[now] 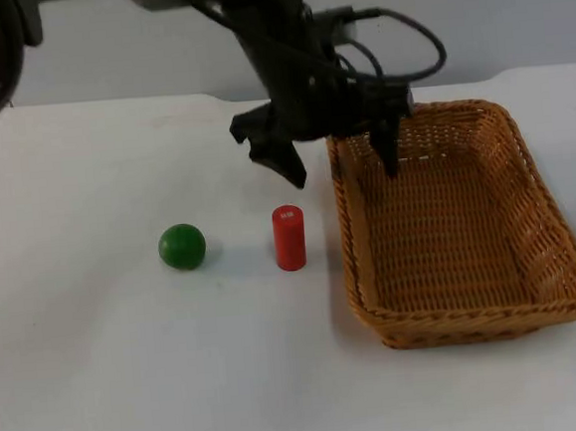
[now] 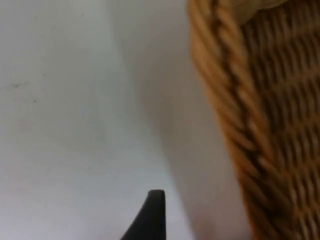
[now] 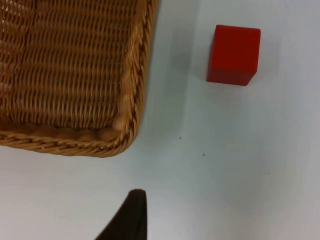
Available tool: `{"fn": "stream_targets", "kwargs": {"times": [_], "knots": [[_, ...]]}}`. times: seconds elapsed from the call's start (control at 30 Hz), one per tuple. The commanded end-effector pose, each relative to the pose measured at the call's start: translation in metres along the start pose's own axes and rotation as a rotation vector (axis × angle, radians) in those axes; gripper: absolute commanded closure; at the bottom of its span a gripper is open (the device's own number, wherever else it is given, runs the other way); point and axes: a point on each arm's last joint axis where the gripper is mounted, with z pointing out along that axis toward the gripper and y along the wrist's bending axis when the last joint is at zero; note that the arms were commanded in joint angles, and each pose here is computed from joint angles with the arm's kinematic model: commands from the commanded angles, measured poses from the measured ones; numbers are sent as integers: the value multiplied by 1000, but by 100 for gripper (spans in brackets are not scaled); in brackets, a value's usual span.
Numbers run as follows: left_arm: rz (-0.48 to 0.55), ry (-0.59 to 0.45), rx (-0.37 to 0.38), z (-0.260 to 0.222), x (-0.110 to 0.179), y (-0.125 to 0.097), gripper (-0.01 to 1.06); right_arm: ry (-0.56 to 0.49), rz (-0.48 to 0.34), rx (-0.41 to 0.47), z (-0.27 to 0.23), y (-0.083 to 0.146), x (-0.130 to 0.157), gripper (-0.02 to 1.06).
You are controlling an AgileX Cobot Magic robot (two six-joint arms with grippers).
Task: Pick up the basket with the left hand and place the object to the left of the red cylinder into the basket with the right hand.
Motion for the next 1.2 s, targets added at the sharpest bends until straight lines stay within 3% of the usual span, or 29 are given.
{"fn": "stream_targets", "kwargs": {"times": [0.0, 0.4, 1.0, 1.03, 1.13, 1.17], "knots": [[-22, -12, 13, 5, -2, 0, 16, 1, -13, 8, 0, -1, -1, -1], [-70, 2, 61, 21, 1, 0, 28, -1, -13, 8, 0, -1, -1, -1], [-74, -32, 88, 30, 2, -10, 28, 3, -13, 8, 0, -1, -1, -1], [-74, -32, 88, 30, 2, -10, 30, 3, -13, 8, 0, -1, -1, -1], [-75, -34, 89, 30, 1, -10, 52, 3, -13, 8, 0, -1, -1, -1], [-75, -34, 89, 30, 1, -10, 52, 3, -13, 8, 0, -1, -1, -1]]}}
